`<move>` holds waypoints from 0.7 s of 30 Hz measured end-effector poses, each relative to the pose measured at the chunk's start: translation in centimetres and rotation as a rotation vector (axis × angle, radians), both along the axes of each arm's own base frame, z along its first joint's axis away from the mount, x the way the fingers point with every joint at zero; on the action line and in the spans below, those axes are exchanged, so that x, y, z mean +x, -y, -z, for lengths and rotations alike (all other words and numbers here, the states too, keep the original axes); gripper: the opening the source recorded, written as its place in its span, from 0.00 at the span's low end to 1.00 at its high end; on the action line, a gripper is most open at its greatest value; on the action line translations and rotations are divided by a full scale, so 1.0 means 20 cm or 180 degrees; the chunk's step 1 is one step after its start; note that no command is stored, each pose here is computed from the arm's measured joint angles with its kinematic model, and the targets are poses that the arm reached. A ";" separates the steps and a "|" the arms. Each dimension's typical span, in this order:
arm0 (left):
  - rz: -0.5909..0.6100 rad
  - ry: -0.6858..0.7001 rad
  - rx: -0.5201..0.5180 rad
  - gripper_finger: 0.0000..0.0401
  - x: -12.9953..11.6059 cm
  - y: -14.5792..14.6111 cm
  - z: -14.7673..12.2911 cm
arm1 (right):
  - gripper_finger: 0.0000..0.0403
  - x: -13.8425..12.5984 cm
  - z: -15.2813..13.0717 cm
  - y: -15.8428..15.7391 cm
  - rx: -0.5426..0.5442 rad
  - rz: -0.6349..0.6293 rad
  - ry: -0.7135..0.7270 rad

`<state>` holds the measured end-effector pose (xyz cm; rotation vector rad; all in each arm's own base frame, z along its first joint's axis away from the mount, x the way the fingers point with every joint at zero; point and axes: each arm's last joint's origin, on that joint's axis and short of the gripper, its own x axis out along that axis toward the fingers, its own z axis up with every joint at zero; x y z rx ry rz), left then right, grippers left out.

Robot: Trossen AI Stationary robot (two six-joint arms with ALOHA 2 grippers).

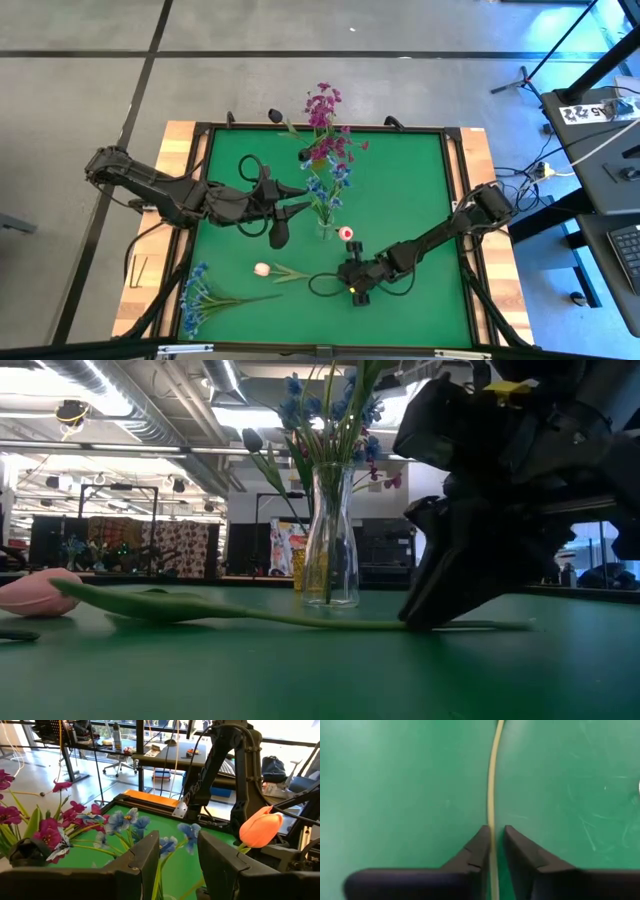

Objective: Sort flowers into vase by color
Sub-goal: Put the pink flowers into the transparent vase

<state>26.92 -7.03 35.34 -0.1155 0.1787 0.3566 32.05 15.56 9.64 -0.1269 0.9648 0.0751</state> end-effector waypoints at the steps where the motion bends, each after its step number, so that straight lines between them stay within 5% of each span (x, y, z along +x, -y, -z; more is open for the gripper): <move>1: 0.0000 -0.0001 0.0000 0.32 0.00 0.00 0.00 | 0.11 0.00 0.00 0.00 -0.0010 -0.0004 -0.0007; 7: 0.0001 -0.0001 0.0000 0.32 0.00 0.00 0.00 | 0.02 -0.01 -0.03 0.01 -0.0044 -0.0046 0.0011; 21: 0.0002 -0.0002 0.0001 0.32 0.00 0.00 0.00 | 0.00 -0.19 -0.46 0.05 -0.0203 0.0127 0.0314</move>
